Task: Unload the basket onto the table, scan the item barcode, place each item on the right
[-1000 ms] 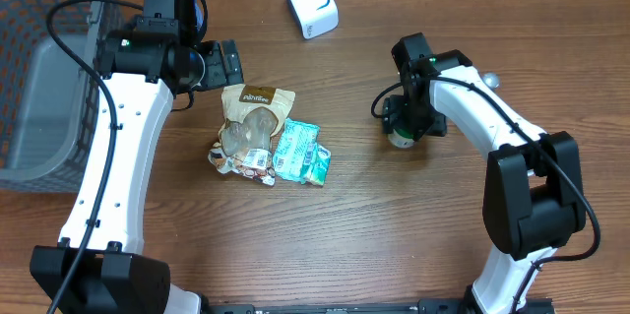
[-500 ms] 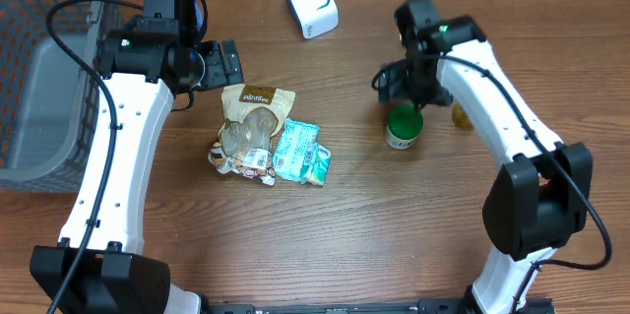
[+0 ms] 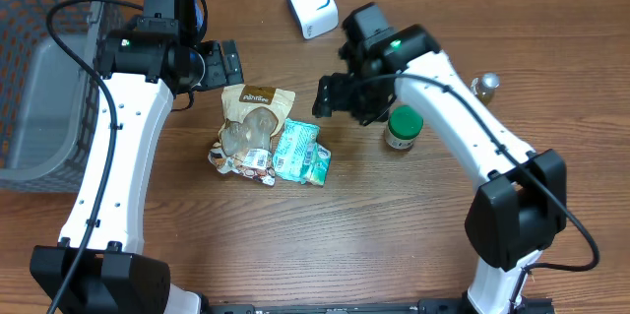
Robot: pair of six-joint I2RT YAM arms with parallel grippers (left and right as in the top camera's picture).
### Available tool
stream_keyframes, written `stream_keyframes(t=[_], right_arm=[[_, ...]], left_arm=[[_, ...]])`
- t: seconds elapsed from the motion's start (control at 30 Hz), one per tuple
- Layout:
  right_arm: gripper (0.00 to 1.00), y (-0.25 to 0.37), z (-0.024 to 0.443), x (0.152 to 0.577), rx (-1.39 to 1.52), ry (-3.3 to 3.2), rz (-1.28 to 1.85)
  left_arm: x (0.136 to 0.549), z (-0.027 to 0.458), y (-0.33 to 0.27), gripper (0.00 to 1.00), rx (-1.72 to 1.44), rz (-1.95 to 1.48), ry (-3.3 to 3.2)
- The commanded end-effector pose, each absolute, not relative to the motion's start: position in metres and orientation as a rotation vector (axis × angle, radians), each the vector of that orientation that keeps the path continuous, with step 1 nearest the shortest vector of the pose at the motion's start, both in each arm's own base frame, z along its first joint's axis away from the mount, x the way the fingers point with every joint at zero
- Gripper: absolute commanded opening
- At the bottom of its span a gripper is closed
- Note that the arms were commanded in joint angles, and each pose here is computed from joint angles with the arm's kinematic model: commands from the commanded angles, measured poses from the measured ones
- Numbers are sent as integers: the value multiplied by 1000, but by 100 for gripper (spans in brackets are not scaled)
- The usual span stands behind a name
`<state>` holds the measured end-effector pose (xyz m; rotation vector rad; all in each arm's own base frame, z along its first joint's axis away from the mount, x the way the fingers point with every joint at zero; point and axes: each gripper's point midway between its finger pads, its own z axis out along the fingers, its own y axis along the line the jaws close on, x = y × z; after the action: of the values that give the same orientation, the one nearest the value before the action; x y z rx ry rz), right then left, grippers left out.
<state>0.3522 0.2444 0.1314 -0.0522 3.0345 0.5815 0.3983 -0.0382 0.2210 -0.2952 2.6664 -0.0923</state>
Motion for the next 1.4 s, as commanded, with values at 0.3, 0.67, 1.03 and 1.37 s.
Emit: stream_keyframes(t=[0.3,0.67,1.03,1.37], right_arm=[[69,295,94,316,122,2994,391],[52,286,56,309,303,2838,135],[33,281,21,303,268,2848,22],[4,261,84,324,260,2853,111]], left_arm=[[401,224,-40,100,-298,-107,2657],[401,224,-41,100,-298,-107,2657],[401,224,-41,100,-298,-107,2657],[401,224,-40,99,-298,-107,2657]])
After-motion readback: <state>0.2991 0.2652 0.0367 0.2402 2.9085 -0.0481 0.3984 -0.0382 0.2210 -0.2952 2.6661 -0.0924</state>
